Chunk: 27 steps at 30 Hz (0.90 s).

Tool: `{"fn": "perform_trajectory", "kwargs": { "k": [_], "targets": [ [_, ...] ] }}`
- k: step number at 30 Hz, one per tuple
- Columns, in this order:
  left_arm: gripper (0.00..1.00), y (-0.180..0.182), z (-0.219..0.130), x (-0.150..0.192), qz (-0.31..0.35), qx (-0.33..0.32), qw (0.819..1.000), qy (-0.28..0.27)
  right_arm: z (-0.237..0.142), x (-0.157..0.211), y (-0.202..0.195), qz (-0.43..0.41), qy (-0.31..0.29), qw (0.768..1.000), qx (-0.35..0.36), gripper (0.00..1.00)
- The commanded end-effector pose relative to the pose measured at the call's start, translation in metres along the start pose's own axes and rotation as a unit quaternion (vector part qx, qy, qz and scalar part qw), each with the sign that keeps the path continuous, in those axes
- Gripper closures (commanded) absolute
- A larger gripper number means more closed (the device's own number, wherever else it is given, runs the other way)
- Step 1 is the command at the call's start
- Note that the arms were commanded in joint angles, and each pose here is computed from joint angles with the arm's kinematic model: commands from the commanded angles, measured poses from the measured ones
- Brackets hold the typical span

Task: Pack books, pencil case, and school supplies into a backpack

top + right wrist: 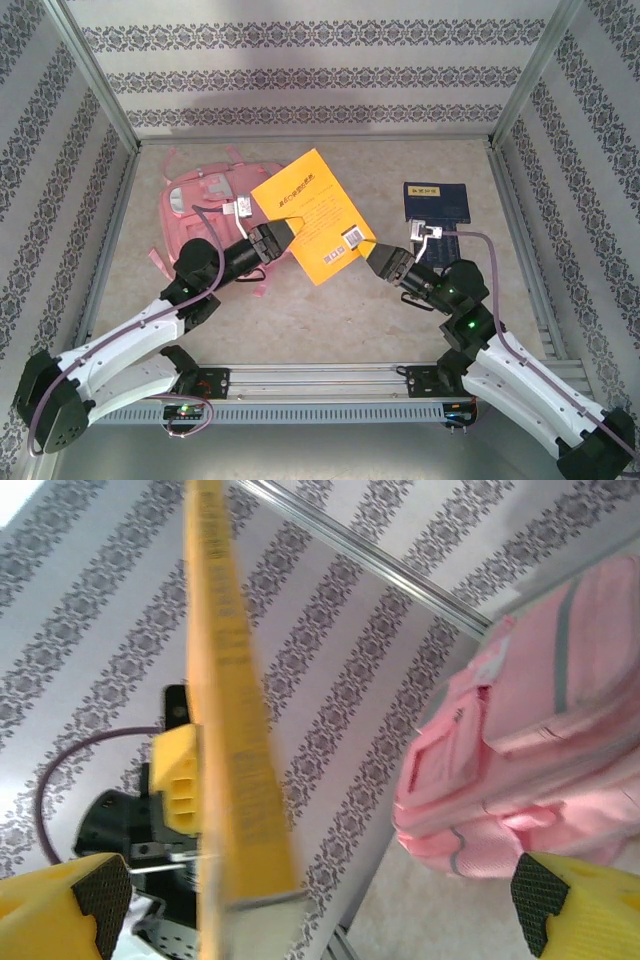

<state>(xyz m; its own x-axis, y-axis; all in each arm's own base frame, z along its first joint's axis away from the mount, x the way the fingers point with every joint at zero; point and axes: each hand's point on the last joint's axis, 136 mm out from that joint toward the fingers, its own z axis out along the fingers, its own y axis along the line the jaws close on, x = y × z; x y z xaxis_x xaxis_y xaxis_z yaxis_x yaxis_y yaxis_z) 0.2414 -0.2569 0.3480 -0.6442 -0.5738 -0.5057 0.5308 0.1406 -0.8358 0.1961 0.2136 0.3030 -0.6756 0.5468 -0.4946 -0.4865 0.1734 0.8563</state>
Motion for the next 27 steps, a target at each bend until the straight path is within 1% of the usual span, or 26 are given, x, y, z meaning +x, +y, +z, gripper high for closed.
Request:
{"fn": "perform_trajectory", "kwargs": {
  "k": [1, 4, 7, 10, 15, 19, 25, 27],
  "targets": [
    [1.00, -0.044, 0.005, -0.025, 0.008, 0.070, 0.996, -0.058, 0.004, -0.022, 0.036, -0.021, -0.053, 0.997, -0.059, 0.02],
    [1.00, -0.041, 0.010, -0.024, 0.010, 0.065, 0.996, -0.064, 0.013, -0.018, 0.042, -0.010, -0.042, 0.996, -0.073, 0.03],
    [1.00, -0.041, 0.014, -0.020, 0.014, 0.063, 0.995, -0.070, 0.022, -0.018, 0.041, 0.018, -0.044, 0.996, -0.074, 0.09],
    [1.00, -0.040, 0.017, -0.015, 0.017, 0.060, 0.996, -0.069, 0.028, -0.017, 0.041, 0.037, -0.042, 0.996, -0.075, 0.17],
    [1.00, -0.037, 0.016, -0.016, 0.023, 0.055, 0.995, -0.085, 0.030, -0.018, 0.042, 0.044, -0.056, 0.994, -0.080, 0.29],
    [1.00, -0.037, 0.017, -0.016, 0.028, 0.051, 0.994, -0.089, 0.031, -0.017, 0.034, 0.062, -0.061, 0.994, -0.064, 0.44],
    [1.00, -0.029, 0.017, -0.017, 0.028, 0.035, 0.994, -0.098, 0.033, -0.010, 0.032, 0.062, -0.054, 0.995, -0.064, 0.48],
    [1.00, -0.028, 0.017, -0.016, 0.026, 0.033, 0.994, -0.098, 0.034, -0.009, 0.032, 0.060, -0.054, 0.995, -0.063, 0.51]
  ]
}}
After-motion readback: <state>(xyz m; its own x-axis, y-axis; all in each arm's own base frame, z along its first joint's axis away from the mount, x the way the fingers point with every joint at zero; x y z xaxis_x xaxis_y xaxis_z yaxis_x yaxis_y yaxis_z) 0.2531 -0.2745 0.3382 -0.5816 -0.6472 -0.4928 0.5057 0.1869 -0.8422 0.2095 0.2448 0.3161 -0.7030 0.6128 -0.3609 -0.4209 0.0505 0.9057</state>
